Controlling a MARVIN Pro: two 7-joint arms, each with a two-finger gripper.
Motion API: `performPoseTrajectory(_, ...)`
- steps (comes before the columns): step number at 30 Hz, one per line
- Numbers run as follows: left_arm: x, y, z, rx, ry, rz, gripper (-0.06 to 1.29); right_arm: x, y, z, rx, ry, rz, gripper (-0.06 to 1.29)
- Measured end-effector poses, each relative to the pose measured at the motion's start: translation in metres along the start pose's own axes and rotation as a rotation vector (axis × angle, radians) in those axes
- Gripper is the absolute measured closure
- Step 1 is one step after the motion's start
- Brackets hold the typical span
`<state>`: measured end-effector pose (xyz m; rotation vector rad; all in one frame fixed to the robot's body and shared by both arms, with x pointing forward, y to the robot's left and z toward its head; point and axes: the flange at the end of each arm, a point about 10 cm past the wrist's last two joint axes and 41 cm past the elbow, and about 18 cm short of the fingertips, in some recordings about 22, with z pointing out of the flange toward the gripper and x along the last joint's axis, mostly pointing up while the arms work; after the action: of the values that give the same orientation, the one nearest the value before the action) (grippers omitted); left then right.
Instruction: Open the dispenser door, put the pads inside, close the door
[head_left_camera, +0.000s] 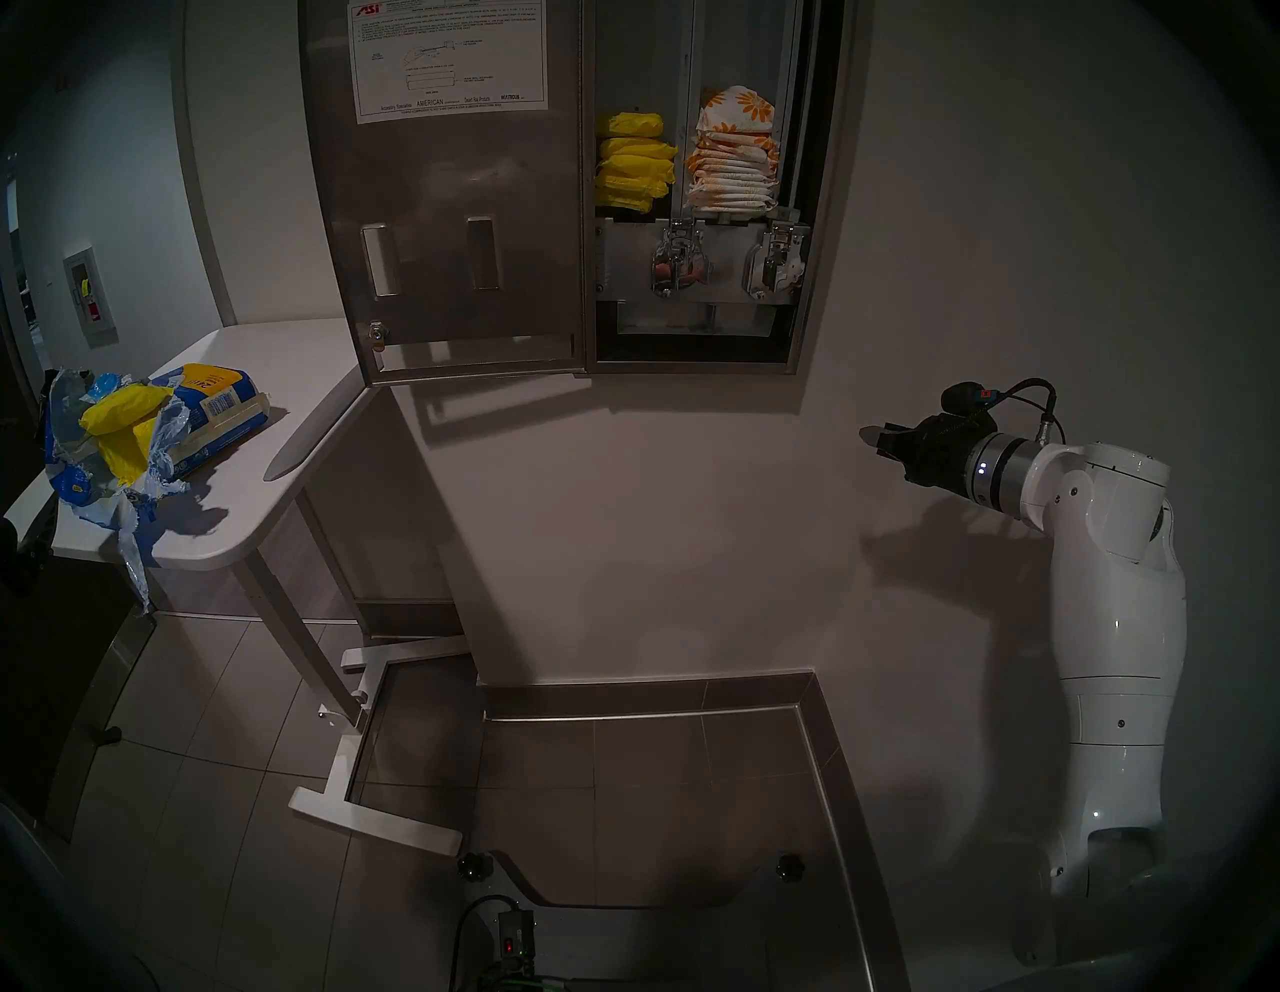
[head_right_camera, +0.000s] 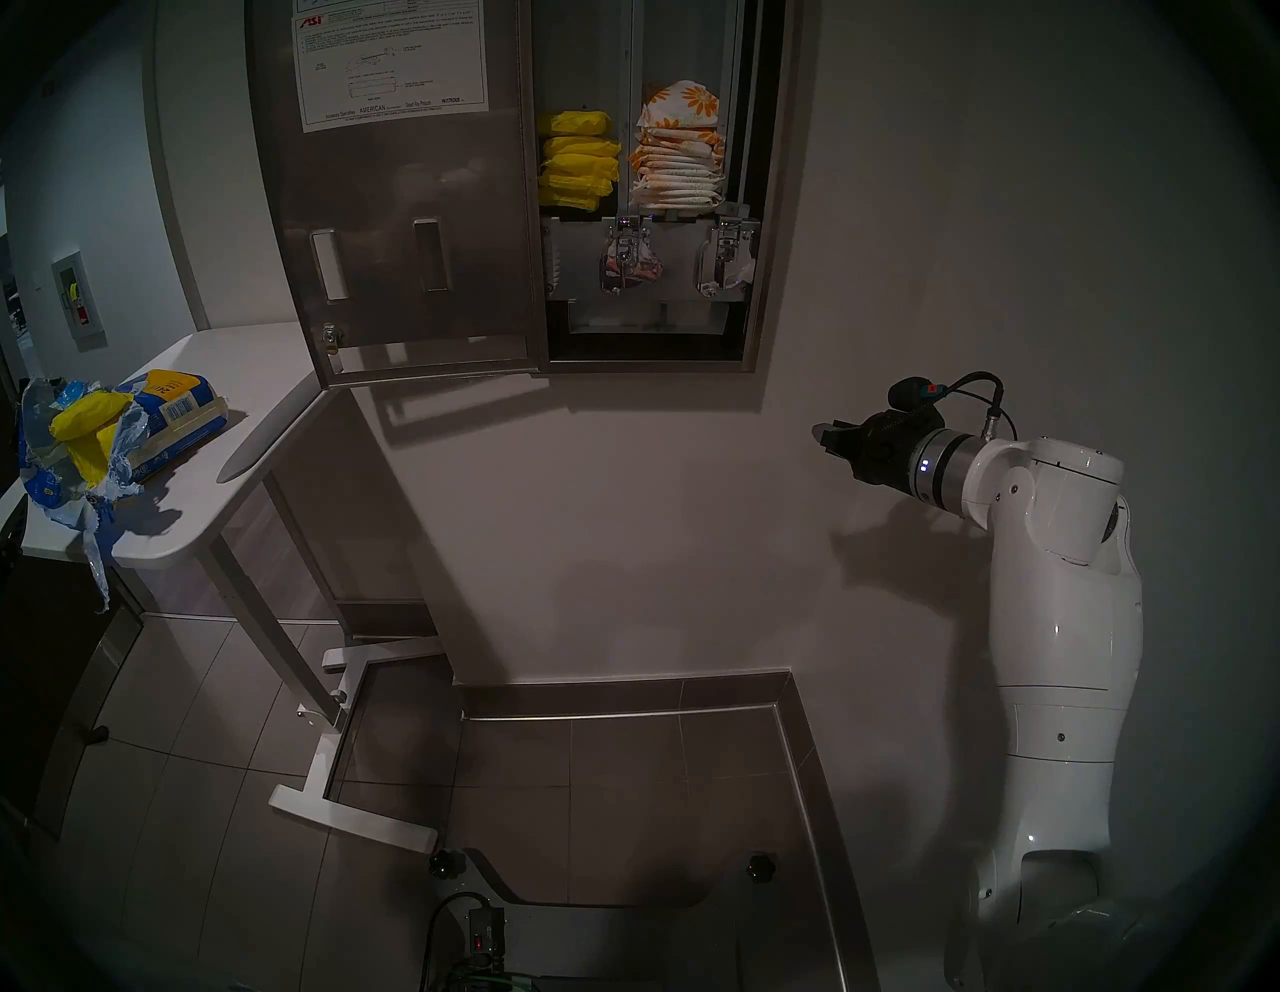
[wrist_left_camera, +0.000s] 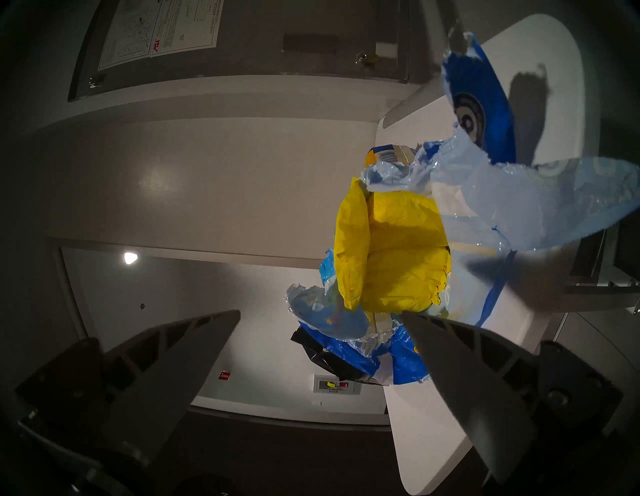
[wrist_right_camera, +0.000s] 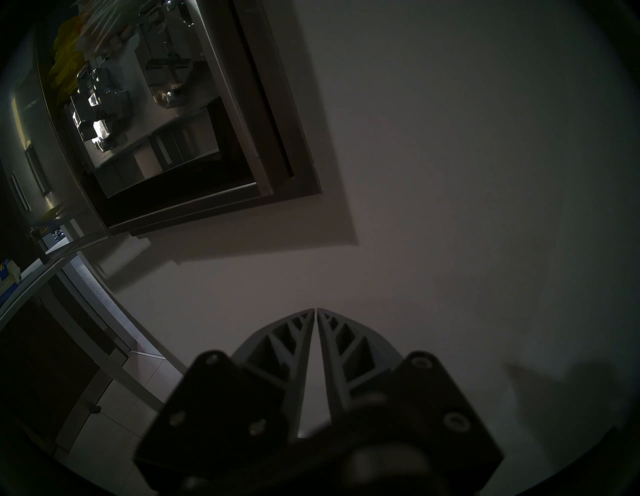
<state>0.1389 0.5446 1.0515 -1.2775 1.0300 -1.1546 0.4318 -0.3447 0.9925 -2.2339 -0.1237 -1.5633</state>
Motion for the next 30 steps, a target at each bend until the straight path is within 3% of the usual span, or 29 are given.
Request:
performPoseTrajectory(14,-0.025,-0.002,0.014,0.000,0.098,0.019,-0.04,0.000,0.000,0.000,-0.002,0.001,-0.001,1.08)
performPoseTrajectory(30,-0.045,-0.010,0.028,0.025,0.153,0.030,-0.04,0.001,0.000,0.000,-0.005,0.002,-0.002,1.08)
